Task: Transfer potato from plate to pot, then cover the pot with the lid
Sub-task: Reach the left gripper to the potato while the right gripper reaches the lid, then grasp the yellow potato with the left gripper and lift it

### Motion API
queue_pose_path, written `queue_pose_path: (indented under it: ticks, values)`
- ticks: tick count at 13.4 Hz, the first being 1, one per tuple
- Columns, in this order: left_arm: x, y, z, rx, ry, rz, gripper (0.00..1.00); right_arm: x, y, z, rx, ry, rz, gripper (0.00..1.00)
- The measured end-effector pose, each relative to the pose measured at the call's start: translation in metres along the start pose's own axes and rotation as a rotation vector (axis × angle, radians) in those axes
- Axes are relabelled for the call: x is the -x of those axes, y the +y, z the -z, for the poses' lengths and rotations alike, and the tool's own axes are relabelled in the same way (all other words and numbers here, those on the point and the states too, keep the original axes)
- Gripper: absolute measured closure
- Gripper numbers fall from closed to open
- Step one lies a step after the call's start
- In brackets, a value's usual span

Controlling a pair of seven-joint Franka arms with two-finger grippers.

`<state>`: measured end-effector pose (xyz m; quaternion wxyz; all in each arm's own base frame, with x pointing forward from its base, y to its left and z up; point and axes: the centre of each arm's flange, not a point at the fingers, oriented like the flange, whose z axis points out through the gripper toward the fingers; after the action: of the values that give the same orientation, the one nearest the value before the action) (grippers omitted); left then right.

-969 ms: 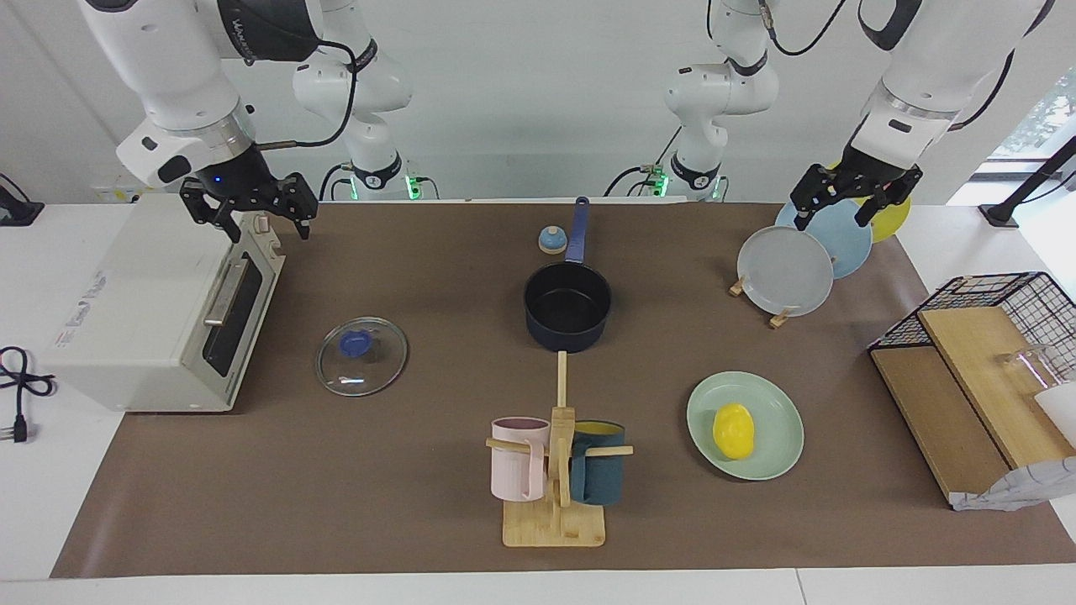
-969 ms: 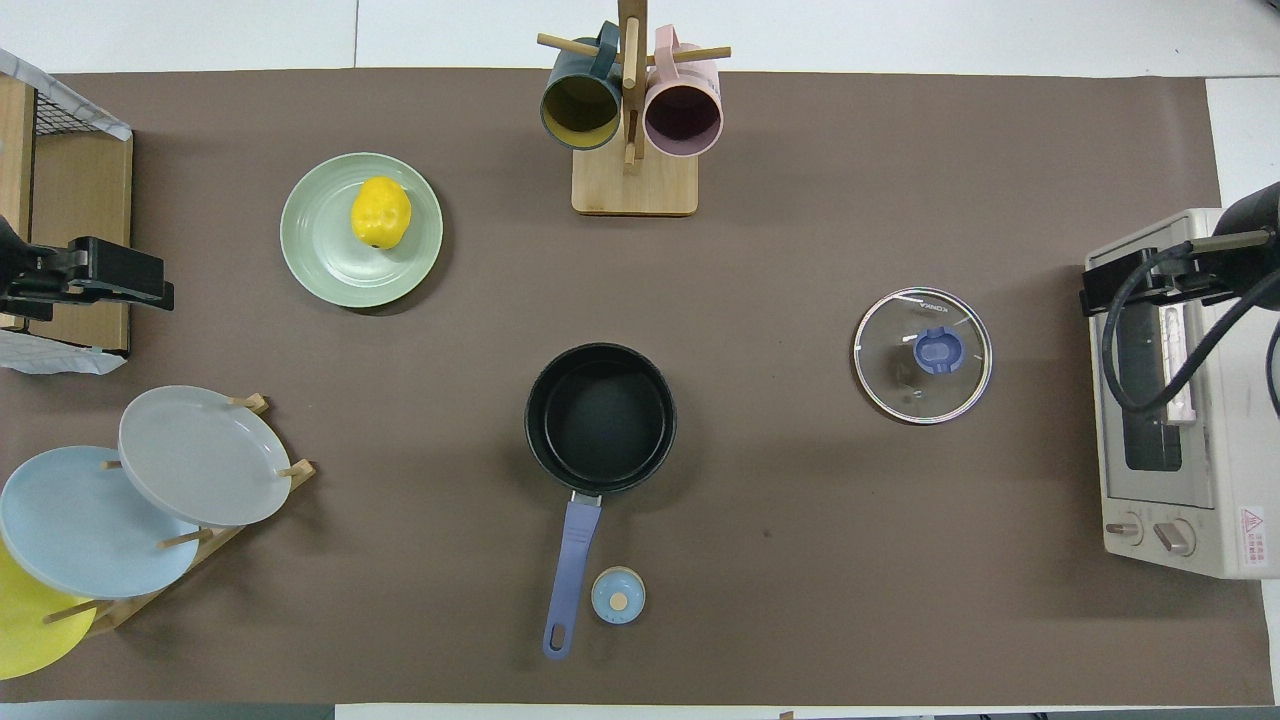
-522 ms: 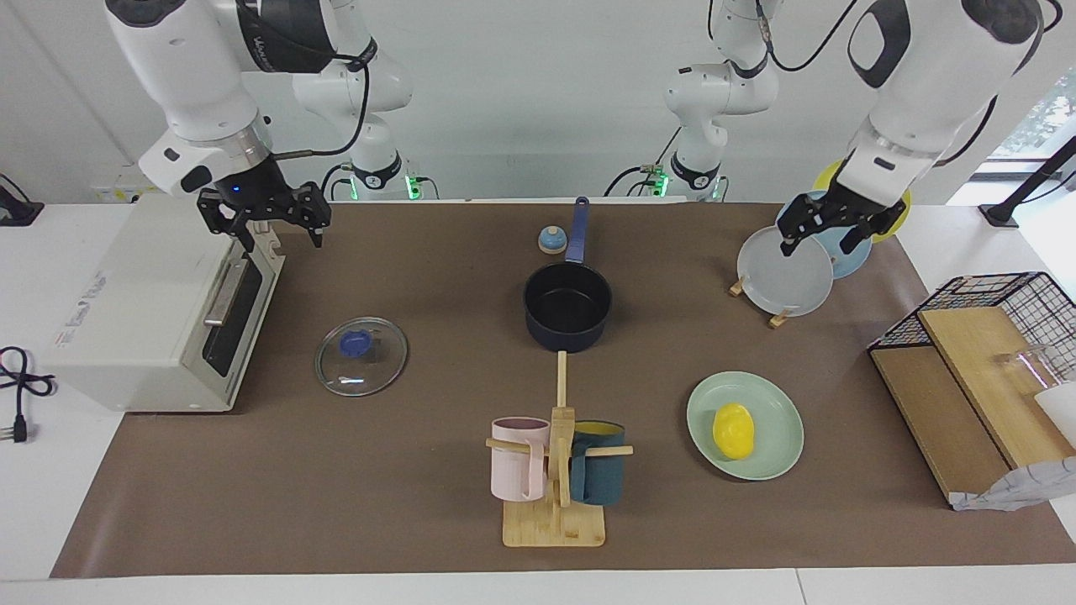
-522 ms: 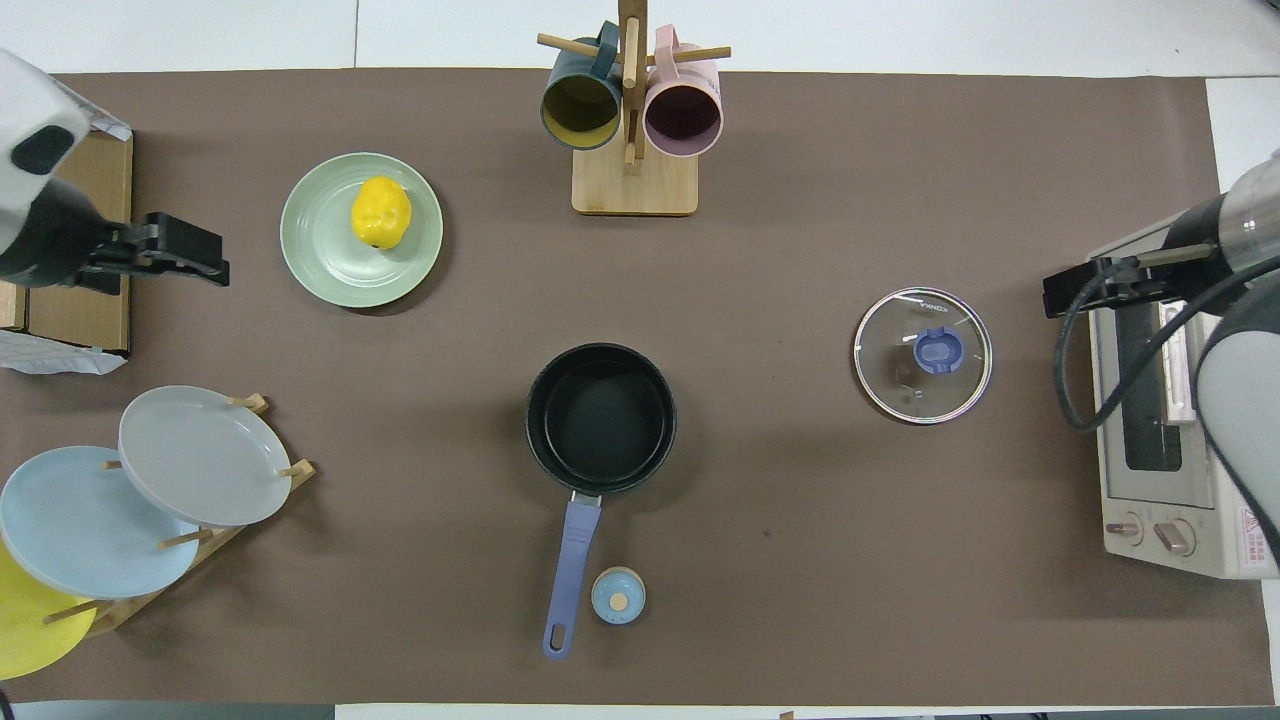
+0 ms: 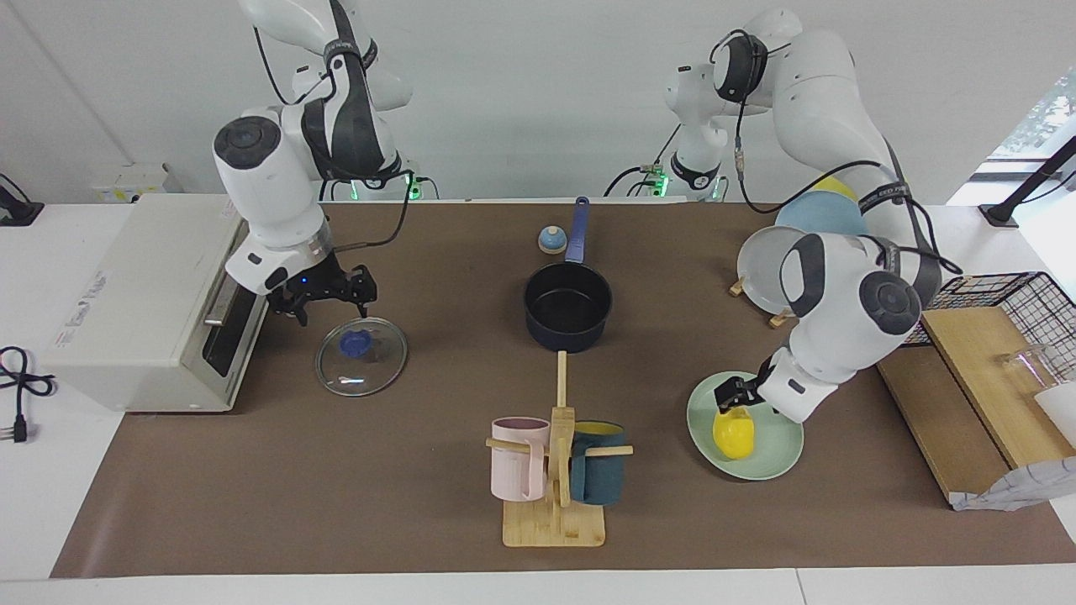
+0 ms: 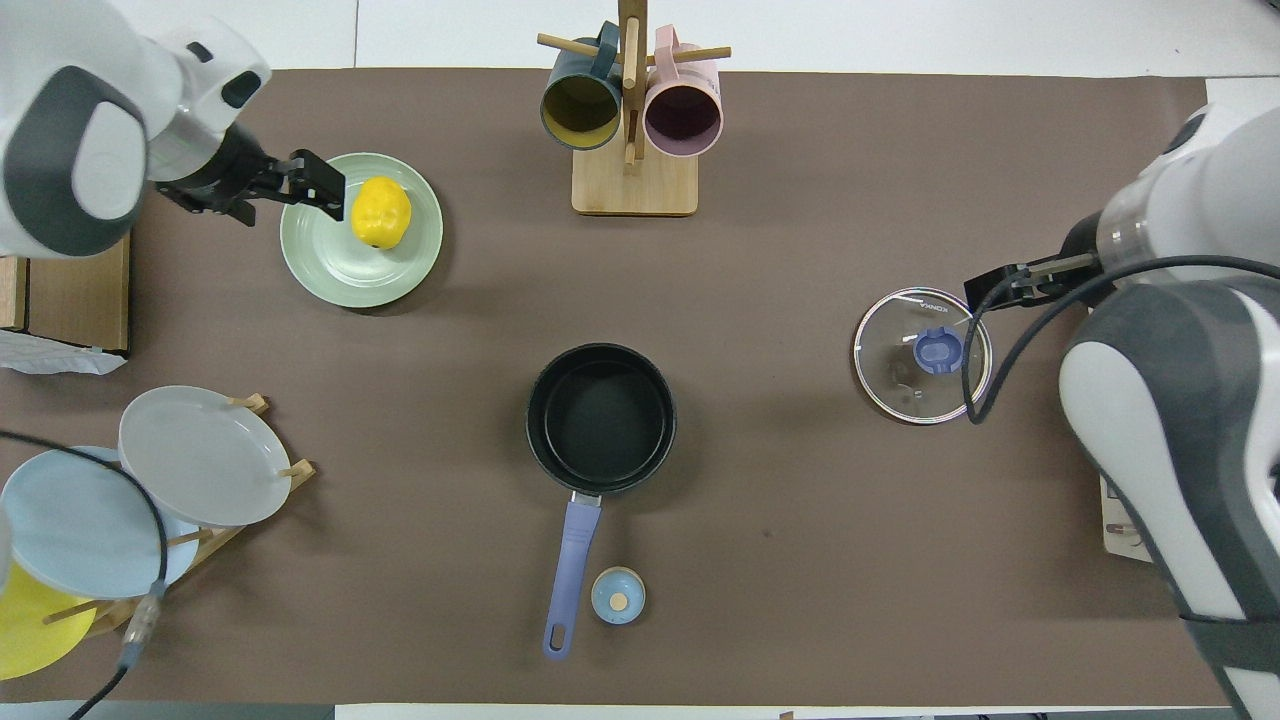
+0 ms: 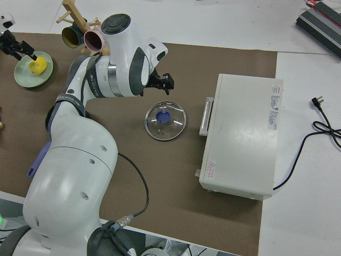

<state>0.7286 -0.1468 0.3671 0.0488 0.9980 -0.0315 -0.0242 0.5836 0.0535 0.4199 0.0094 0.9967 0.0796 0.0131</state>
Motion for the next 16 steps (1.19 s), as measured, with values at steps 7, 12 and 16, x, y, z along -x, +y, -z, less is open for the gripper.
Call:
queue_pose_path:
  ticks: [7,12,16]
  values:
    - [0.004,-0.001,-0.039,-0.019,0.037,0.018,0.0,0.01,0.005,-0.084,-0.022,-0.013,0.005,0.0]
    - [0.01,-0.002,-0.036,-0.02,0.056,0.026,0.3,0.008,-0.007,-0.098,-0.03,-0.026,0.02,0.0]
    - [0.015,0.003,0.005,-0.014,0.086,0.029,0.39,0.011,-0.006,-0.1,-0.031,-0.046,0.017,0.0]
